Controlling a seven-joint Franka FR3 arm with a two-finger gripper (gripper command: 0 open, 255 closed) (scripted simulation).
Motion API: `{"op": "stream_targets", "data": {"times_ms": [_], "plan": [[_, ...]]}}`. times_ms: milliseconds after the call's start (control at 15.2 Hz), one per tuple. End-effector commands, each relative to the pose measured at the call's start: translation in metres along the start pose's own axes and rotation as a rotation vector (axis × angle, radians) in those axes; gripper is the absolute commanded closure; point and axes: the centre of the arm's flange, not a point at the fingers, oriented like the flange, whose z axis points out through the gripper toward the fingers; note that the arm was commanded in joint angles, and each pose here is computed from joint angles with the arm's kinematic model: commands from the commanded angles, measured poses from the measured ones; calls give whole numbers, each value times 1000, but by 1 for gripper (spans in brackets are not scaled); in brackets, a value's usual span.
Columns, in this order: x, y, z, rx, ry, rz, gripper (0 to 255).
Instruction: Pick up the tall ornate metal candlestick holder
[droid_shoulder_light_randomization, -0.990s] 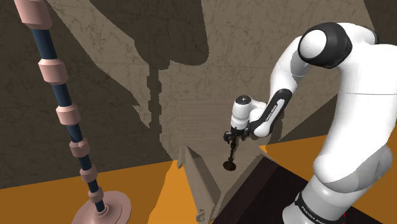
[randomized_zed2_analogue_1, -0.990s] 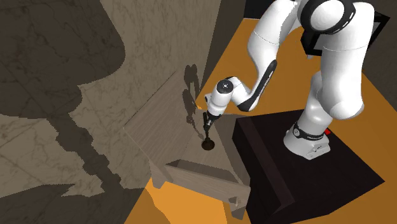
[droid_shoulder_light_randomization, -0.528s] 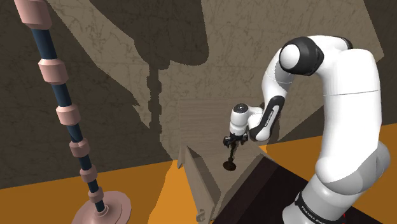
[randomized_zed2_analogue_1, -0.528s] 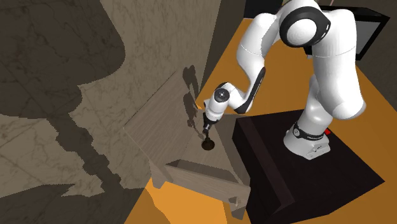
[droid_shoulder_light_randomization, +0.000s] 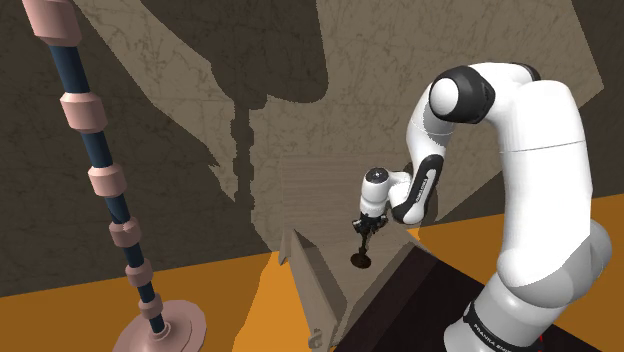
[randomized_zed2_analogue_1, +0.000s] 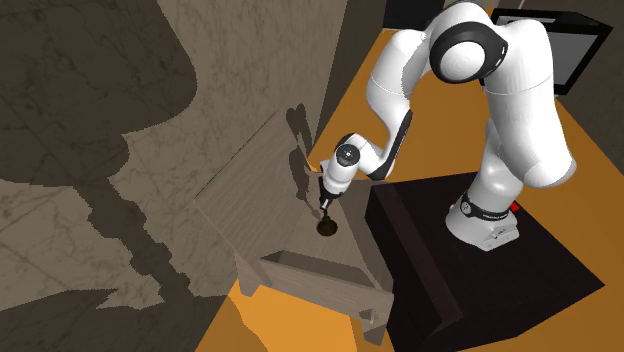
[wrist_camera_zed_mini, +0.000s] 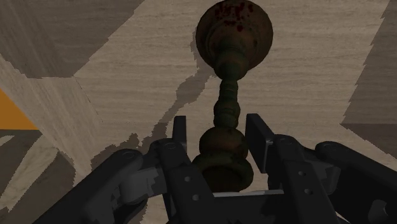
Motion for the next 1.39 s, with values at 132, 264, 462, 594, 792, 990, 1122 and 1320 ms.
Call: {"op": "stream_targets", "data": {"times_ms": [132,264,462,594,792,990,1122,1320], "plan": [[0,0,1,0,-1,0,255],[-1,0,1,0,-1,0,255],[2,3,-9,-1,-1,0,255],[5,5,-19,-1,-1,0,255],[9,9,-34,-1,-1,0,255],[13,13,-49,-1,-1,0,255],[16,15,-59,-1,-1,0,255],[20,19,-74,-1,-1,0,255]]}}
